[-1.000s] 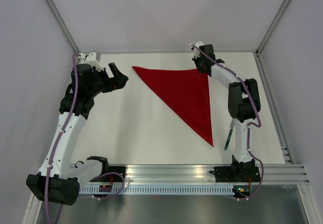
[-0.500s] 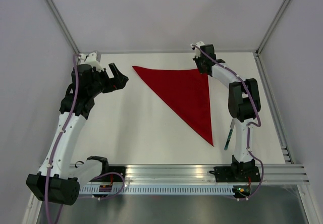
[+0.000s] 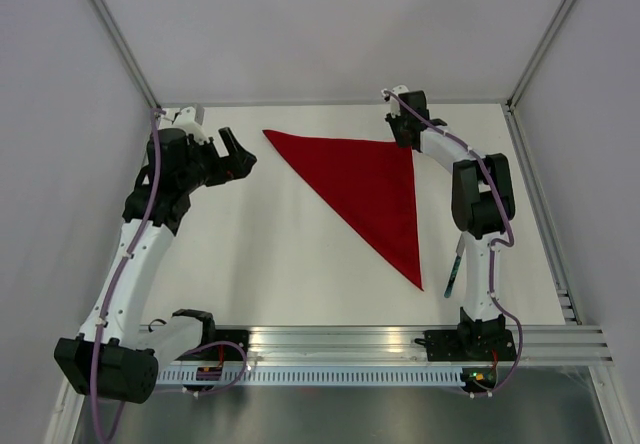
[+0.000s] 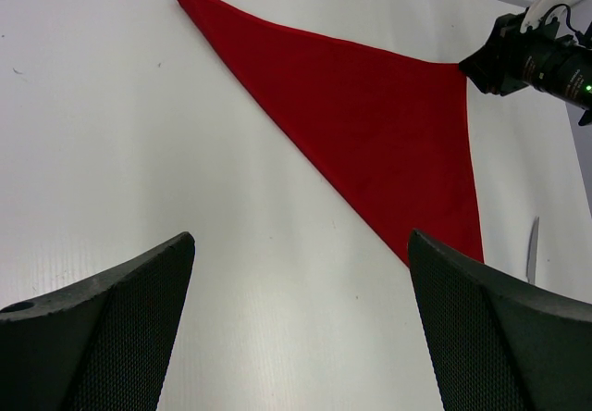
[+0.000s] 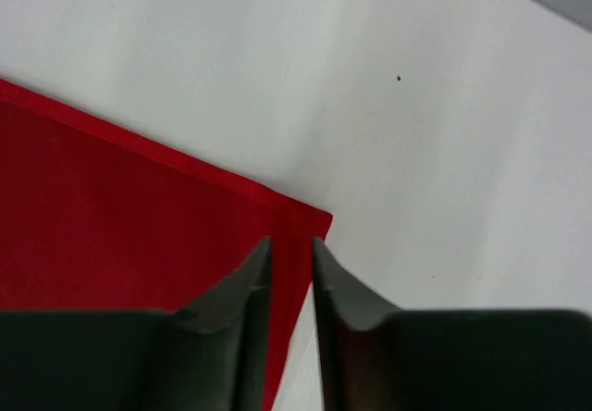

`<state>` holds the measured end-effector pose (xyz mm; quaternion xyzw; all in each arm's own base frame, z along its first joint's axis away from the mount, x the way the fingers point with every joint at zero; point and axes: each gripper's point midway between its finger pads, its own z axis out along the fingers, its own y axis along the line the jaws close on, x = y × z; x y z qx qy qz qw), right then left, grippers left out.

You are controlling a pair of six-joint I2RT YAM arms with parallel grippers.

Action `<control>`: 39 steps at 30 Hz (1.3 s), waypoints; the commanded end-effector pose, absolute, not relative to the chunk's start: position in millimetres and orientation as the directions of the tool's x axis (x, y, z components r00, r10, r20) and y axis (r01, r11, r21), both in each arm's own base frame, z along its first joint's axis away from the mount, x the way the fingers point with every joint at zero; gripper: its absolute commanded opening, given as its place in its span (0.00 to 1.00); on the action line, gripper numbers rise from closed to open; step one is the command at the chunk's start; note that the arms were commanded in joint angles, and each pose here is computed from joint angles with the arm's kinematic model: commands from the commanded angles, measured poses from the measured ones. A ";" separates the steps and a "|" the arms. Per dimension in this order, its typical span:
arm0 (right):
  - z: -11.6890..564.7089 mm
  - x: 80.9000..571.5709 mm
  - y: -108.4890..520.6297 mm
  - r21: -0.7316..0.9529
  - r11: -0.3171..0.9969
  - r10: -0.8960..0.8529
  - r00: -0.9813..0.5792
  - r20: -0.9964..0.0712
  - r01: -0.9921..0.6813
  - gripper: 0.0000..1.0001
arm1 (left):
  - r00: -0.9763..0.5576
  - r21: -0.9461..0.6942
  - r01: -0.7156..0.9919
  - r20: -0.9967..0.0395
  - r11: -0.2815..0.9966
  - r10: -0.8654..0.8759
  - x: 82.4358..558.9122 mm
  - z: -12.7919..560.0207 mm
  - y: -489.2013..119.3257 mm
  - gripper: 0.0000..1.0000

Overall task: Fold the napkin, place the utensils inside, and roll it up
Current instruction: Fold the napkin, then grab a utensil with the right arm

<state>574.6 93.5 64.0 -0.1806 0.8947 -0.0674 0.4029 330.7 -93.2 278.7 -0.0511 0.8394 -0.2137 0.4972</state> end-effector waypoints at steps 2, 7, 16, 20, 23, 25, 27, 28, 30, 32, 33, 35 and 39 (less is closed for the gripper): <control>74.1 588.7 79.5 -0.290 0.936 -0.351 -0.608 -0.712 -0.201 0.44 | -0.483 -0.460 0.140 -0.805 0.877 -0.345 334.5 283.7 -99.0 1.00; 95.7 578.9 71.0 -0.265 0.947 -0.319 -0.626 -0.712 -0.181 0.58 | -0.468 -0.493 0.151 -0.799 0.857 -0.377 331.5 284.3 -102.9 1.00; 112.4 450.7 17.5 -0.059 0.979 -0.191 -0.796 -0.574 -0.193 0.58 | -0.466 -0.583 0.210 -0.766 0.785 -0.444 325.7 272.4 -119.5 1.00; 87.0 367.3 -16.7 -0.031 0.981 -0.186 -0.883 -0.430 -0.192 0.58 | -0.460 -0.592 0.238 -0.767 0.770 -0.447 323.8 270.0 -123.7 1.00; 69.6 305.8 -34.8 -0.031 0.980 -0.199 -0.930 -0.309 -0.199 0.58 | -0.467 -0.609 0.269 -0.760 0.746 -0.452 322.5 267.5 -130.1 1.00; 63.3 278.7 -40.1 -0.023 0.974 -0.224 -0.946 -0.235 -0.225 0.58 | -0.466 -0.613 0.282 -0.760 0.738 -0.453 322.8 266.1 -132.2 1.00; 57.7 254.5 -38.5 0.006 0.968 -0.245 -0.956 -0.161 -0.250 0.58 | -0.474 -0.615 0.291 -0.758 0.733 -0.448 322.6 263.1 -134.6 1.00; 56.3 248.1 -38.7 0.019 0.964 -0.261 -0.955 -0.140 -0.266 0.58 | -0.476 -0.616 0.294 -0.757 0.730 -0.448 323.1 260.9 -135.4 1.00; 54.2 237.0 -36.9 0.050 0.961 -0.267 -0.960 -0.088 -0.272 0.59 | -0.486 -0.622 0.304 -0.753 0.721 -0.444 322.1 257.8 -138.4 1.00; 52.7 233.4 -36.0 0.061 0.961 -0.267 -0.962 -0.064 -0.271 0.58 | -0.493 -0.626 0.308 -0.749 0.717 -0.442 321.9 254.2 -139.8 1.00; 51.8 229.0 -34.6 0.073 0.960 -0.267 -0.963 -0.046 -0.270 0.58 | -0.495 -0.624 0.311 -0.750 0.717 -0.439 321.5 253.2 -139.9 1.00; 47.6 222.6 -32.9 0.085 0.958 -0.276 -0.961 -0.001 -0.275 0.57 | -0.490 -0.618 0.316 -0.756 0.720 -0.434 320.8 253.3 -139.8 1.00; 40.7 213.0 -31.5 0.102 0.955 -0.285 -0.957 0.052 -0.279 0.57 | -0.480 -0.614 0.325 -0.762 0.719 -0.434 319.1 257.5 -139.3 1.00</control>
